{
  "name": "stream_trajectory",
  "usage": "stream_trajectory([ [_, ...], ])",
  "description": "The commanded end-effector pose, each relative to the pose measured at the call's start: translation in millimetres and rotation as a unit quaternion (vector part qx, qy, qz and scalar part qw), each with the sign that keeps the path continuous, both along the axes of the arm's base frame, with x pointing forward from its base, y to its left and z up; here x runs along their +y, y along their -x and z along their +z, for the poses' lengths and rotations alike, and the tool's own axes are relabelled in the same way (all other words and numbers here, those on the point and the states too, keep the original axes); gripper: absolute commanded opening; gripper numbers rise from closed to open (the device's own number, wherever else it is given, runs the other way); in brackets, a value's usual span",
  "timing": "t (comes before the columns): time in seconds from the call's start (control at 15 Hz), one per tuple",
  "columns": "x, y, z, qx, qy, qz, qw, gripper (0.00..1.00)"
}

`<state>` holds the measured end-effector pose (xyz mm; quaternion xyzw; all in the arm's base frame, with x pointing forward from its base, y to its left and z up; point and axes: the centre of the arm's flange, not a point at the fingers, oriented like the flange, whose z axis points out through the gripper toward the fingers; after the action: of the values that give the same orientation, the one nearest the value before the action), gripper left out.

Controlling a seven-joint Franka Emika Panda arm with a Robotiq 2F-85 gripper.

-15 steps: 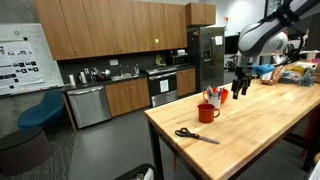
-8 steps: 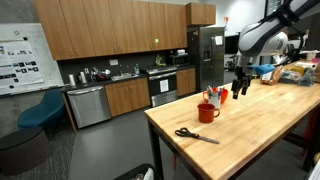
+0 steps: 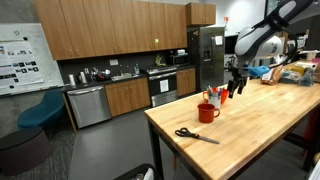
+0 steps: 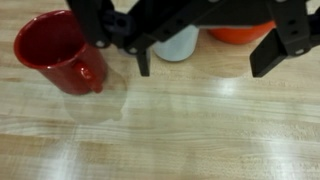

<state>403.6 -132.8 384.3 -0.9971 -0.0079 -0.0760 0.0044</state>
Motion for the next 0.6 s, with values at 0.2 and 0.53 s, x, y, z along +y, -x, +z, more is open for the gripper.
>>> stream_trajectory([
  [0.2, -33, -36, -11, -0.018, 0.031, -0.023, 0.9991, 1.00],
  [0.53, -56, -48, -25, -0.044, 0.047, -0.058, 0.9962, 1.00],
])
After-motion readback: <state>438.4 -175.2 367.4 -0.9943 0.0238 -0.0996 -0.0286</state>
